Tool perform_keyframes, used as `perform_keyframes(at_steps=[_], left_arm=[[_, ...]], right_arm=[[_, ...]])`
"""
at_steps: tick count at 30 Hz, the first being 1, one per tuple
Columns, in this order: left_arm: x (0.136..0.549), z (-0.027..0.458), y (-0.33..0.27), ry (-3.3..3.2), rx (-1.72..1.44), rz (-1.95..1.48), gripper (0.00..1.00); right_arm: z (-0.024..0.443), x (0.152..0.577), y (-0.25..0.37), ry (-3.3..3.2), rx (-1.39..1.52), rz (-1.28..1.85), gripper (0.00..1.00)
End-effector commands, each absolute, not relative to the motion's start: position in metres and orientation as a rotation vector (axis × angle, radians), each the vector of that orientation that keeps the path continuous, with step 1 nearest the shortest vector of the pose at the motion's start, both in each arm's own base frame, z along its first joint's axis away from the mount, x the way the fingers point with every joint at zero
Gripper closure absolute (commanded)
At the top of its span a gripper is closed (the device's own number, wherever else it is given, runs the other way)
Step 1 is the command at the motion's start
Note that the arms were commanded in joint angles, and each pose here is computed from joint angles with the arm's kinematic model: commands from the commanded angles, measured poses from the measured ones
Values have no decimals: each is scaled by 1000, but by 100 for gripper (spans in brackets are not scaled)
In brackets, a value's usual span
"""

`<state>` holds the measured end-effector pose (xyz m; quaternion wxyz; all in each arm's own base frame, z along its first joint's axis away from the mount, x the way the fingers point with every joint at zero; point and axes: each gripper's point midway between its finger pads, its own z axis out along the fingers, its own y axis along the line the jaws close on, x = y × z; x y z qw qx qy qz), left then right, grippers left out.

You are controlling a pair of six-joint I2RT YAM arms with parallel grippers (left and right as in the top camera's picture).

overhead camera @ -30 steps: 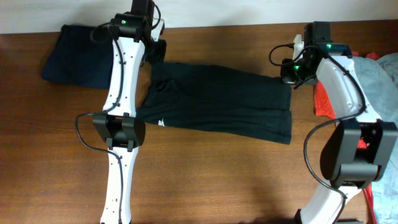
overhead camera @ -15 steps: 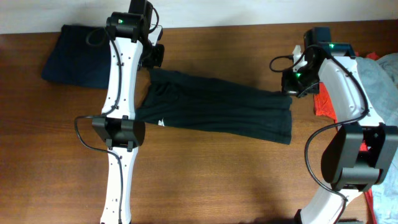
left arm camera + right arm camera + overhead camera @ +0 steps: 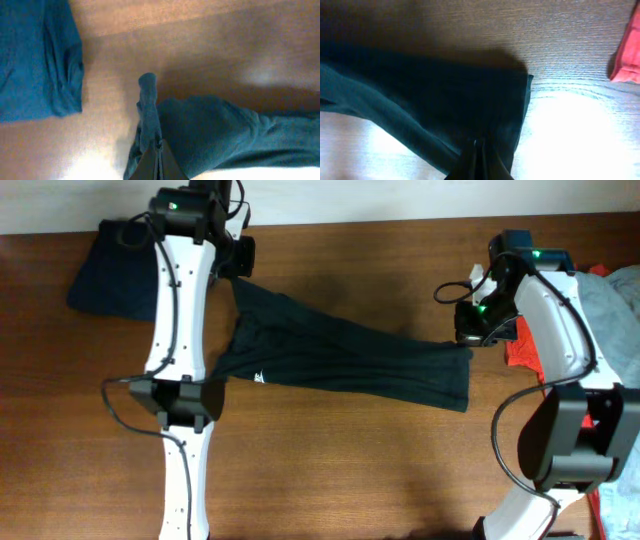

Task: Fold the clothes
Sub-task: 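Lay the stretched shirt flat as a long strip and release both grippers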

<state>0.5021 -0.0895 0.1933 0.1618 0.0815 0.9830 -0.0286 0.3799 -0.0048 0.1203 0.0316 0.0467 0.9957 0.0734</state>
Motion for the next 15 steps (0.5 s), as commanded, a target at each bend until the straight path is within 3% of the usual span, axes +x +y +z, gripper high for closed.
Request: perform_keyframes(at_steps=[1, 15], left_arm=[[484, 193, -84, 2876, 158, -95, 100], [415, 87, -62, 3336, 111, 3, 99]], right_arm=[[138, 373, -3, 3036, 134, 231, 96], [121, 352, -4, 3125, 167, 224, 96]])
